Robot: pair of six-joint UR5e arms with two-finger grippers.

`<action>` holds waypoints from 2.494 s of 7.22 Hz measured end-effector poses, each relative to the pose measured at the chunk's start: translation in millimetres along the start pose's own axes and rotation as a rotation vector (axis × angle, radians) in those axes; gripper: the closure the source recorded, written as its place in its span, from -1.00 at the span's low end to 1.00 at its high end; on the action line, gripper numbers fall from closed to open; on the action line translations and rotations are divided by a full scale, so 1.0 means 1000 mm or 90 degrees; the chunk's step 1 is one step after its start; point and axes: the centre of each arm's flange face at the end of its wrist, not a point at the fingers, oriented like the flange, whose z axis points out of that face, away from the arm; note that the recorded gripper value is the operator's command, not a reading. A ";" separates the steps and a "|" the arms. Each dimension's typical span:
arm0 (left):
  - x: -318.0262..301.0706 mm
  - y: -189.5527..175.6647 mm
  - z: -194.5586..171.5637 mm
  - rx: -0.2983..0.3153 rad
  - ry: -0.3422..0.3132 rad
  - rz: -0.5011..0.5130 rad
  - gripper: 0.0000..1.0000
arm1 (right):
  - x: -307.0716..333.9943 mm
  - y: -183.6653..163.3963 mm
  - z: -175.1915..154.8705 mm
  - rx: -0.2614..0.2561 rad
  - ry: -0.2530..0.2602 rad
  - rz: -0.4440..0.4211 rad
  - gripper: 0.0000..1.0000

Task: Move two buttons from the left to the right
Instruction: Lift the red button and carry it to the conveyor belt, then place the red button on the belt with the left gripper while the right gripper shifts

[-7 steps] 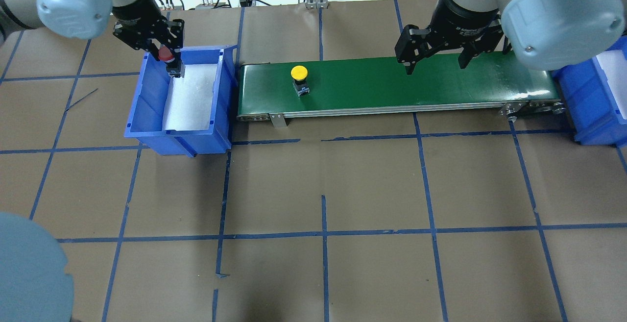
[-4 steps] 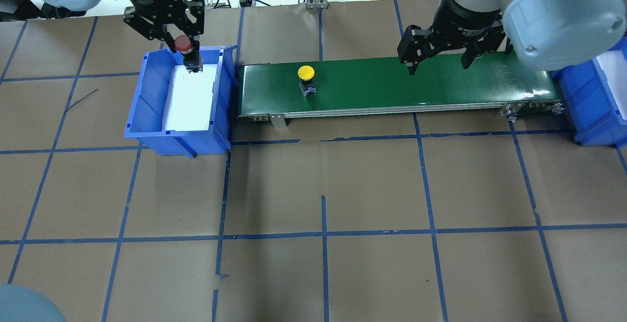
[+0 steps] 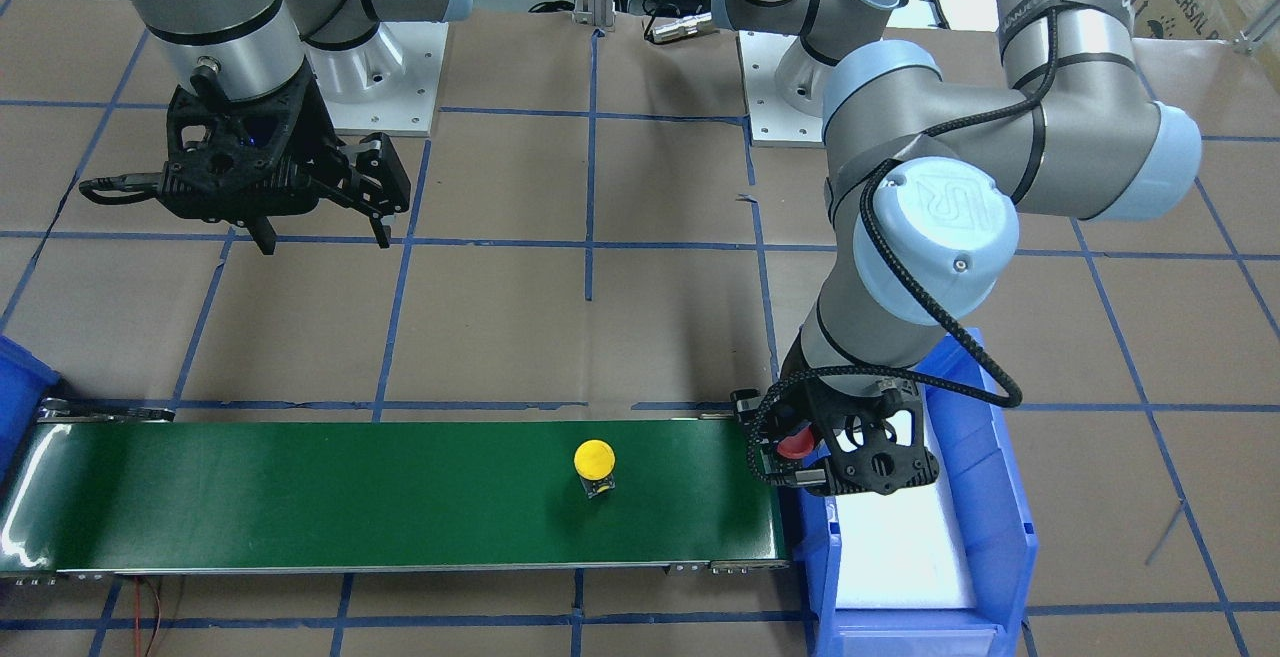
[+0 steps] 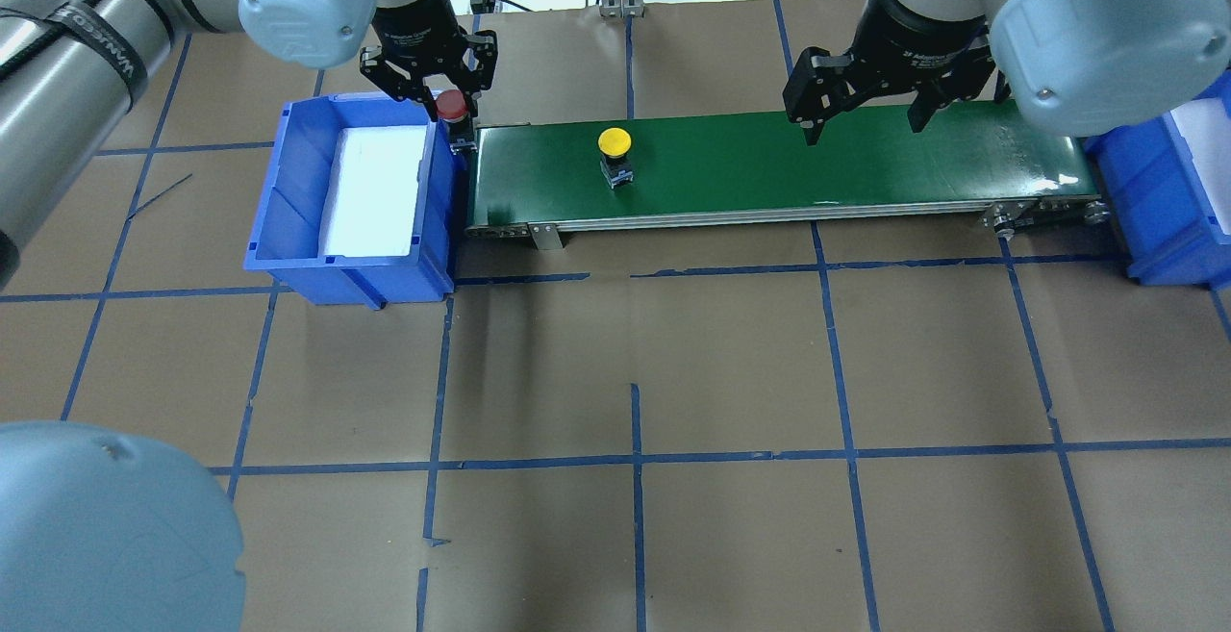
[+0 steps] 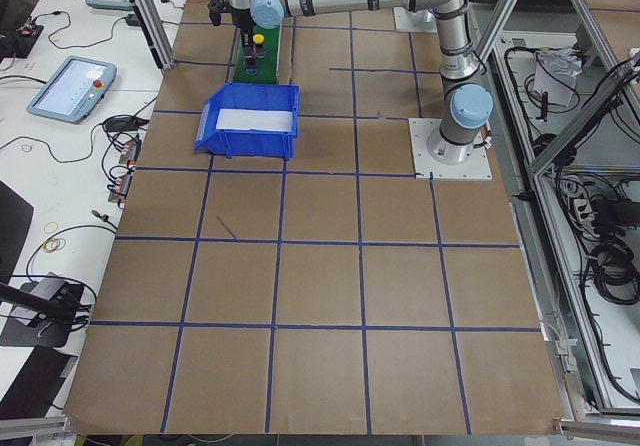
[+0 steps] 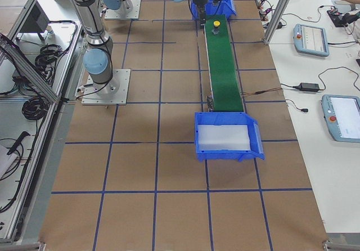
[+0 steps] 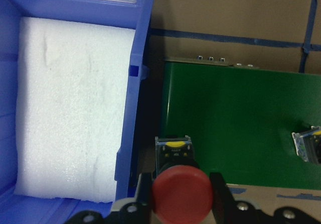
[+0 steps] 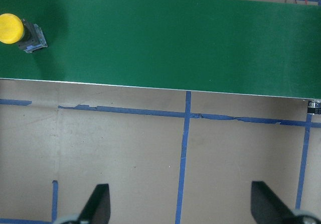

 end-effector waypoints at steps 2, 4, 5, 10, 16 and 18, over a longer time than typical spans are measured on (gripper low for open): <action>0.002 -0.003 0.025 -0.004 0.001 0.022 0.93 | 0.004 -0.002 0.000 0.007 0.001 -0.014 -1.00; 0.002 0.000 0.041 -0.004 0.004 0.029 0.93 | 0.019 -0.005 -0.001 0.007 0.003 -0.001 -1.00; 0.003 0.000 0.042 0.000 0.012 0.030 0.93 | 0.031 -0.006 -0.002 0.005 0.002 0.012 -1.00; 0.008 -0.005 0.052 0.007 0.036 0.030 0.93 | 0.038 -0.004 -0.005 0.003 -0.001 0.031 -1.00; 0.008 -0.007 0.057 0.008 0.035 0.029 -0.98 | 0.038 0.000 -0.007 -0.010 0.004 0.051 -1.00; 0.008 -0.007 0.057 0.007 0.035 0.026 -1.00 | 0.038 0.000 -0.006 -0.012 0.005 0.051 -1.00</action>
